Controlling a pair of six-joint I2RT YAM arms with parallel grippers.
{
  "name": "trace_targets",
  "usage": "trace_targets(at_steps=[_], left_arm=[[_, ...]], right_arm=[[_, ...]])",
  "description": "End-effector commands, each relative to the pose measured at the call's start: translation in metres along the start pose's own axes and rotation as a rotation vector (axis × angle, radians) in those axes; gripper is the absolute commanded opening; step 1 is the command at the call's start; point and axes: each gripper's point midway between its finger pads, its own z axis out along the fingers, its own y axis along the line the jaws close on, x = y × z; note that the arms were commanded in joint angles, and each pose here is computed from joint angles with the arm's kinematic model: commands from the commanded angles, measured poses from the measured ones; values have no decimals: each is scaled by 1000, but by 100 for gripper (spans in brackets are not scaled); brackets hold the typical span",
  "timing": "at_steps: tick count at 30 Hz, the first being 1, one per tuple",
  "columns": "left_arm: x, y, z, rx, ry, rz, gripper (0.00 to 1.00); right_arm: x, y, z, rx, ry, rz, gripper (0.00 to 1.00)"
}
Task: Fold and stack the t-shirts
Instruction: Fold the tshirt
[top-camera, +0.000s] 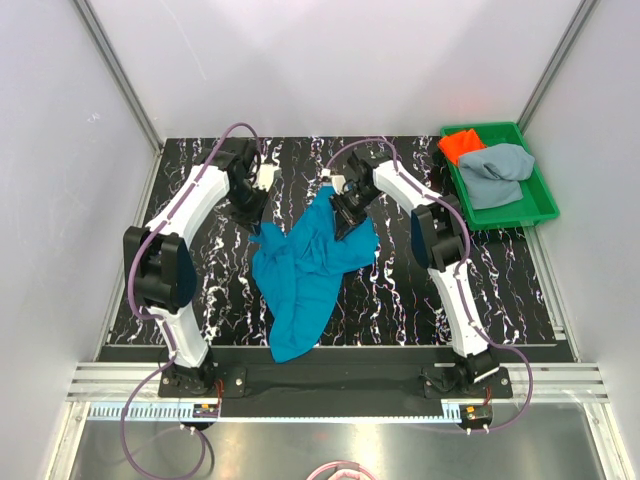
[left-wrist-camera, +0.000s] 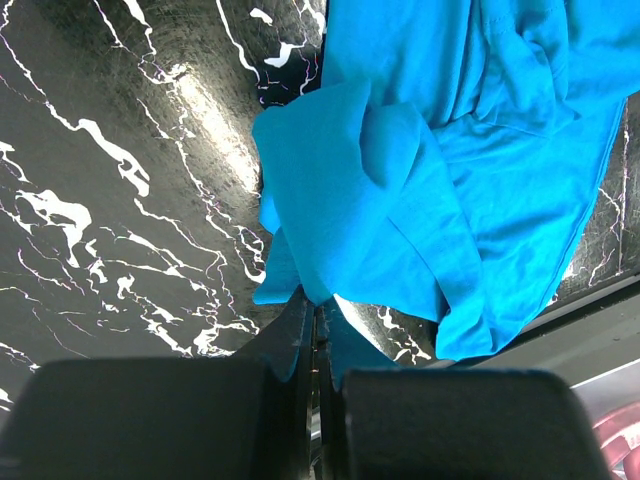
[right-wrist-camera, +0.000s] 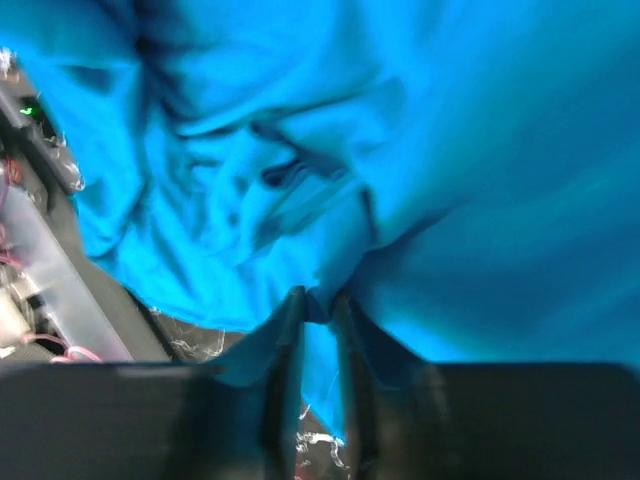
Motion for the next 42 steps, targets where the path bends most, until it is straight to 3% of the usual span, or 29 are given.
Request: trace_targets(at_steps=[1, 2, 3, 6, 13, 18, 24, 29, 32, 35, 42], left_arm=[[-10, -1, -14, -2, -70, 7, 0], [-10, 1, -15, -6, -73, 6, 0], [-10, 3, -15, -10, -71, 3, 0], [-16, 15, -22, -33, -91, -7, 0], [-50, 58, -62, -147, -218, -36, 0], [-80, 80, -94, -229, -317, -19, 0], [-131, 84, -156, -303, -506, 37, 0], [-160, 73, -218, -351, -723, 118, 0], [-173, 55, -264, -363, -914, 187, 0], [-160, 34, -313, -387, -1062, 234, 0], [-118, 11, -347, -401, -1111, 256, 0]], right_arm=[[-23, -13, -4, 94, -48, -58, 16], [-28, -17, -6, 119, -64, -72, 4], [-35, -19, -12, 147, -82, -91, 0], [-55, -28, -35, 254, -140, -145, 0], [-113, -23, -172, 511, -451, -221, 0], [-114, -4, -252, 591, -594, -228, 0], [-102, 33, -305, 645, -682, -270, 0], [-94, 67, -334, 666, -750, -307, 0], [-86, 89, -357, 703, -798, -341, 0], [-75, 111, -383, 756, -860, -364, 0], [-35, 155, -441, 898, -1017, -333, 0]])
